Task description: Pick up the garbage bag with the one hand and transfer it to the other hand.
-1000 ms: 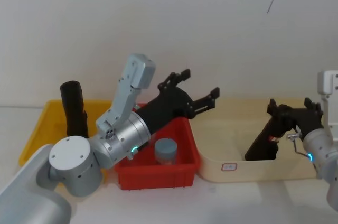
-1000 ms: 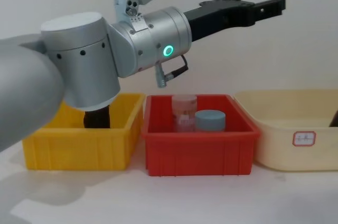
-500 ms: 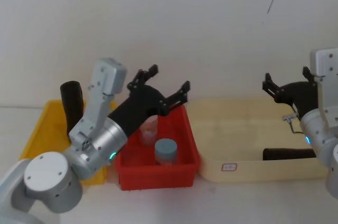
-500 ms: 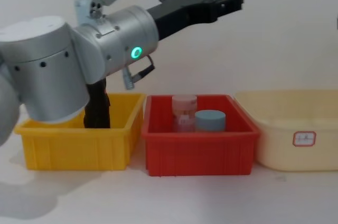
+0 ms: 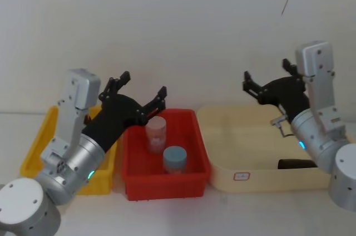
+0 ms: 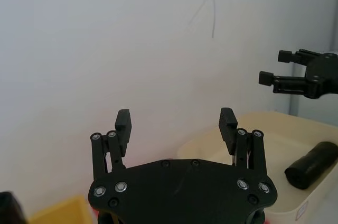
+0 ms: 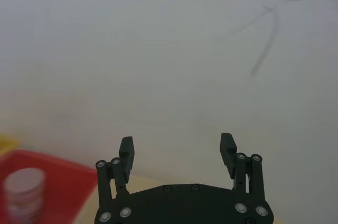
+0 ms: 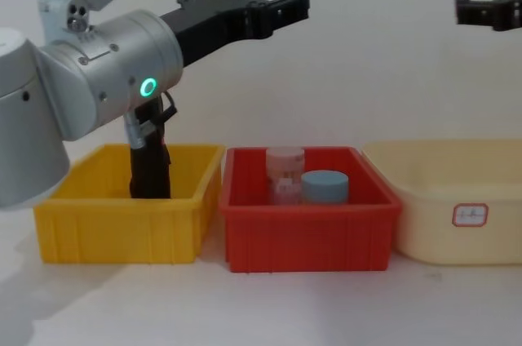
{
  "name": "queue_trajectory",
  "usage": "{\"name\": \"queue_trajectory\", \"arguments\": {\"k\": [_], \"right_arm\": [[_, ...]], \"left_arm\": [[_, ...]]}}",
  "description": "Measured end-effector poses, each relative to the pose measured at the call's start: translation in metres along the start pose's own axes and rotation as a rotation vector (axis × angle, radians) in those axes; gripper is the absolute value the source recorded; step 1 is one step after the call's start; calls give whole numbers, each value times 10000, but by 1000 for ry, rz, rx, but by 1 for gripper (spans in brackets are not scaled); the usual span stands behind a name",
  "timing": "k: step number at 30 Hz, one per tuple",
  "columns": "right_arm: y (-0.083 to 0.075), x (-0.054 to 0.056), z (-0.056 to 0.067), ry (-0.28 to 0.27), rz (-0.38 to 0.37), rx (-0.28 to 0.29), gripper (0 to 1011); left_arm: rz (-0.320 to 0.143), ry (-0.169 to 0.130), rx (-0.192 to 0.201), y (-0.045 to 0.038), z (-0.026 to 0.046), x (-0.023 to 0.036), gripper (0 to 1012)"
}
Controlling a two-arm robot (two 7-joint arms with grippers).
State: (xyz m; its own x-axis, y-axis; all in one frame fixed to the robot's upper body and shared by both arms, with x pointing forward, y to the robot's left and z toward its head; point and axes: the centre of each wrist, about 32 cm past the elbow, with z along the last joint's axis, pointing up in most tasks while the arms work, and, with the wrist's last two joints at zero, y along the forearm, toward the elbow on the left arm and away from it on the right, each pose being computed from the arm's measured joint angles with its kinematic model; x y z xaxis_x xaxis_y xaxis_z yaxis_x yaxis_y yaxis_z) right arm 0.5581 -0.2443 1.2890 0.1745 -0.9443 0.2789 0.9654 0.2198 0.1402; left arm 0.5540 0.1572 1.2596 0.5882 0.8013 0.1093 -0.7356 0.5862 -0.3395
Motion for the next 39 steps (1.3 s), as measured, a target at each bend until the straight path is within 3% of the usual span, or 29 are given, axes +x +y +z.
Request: {"name": "queue_trajectory", "arguments": {"k": [11,21,32,39], "right_arm": [[-48,-277,40,68,180,-33,1000],[-100,-475,14,146,341,-88,1000],[-135,-684,-91,197,544,-164,1000],[-129,-800,-182,202,626,-206,1000]], "left_arm": [[45,-20,14,127,45,21,1001],[60,-26,19,171,61,25,1001],[69,-31,21,194,70,29,1001],[71,-31,22,201,71,29,1001]]}}
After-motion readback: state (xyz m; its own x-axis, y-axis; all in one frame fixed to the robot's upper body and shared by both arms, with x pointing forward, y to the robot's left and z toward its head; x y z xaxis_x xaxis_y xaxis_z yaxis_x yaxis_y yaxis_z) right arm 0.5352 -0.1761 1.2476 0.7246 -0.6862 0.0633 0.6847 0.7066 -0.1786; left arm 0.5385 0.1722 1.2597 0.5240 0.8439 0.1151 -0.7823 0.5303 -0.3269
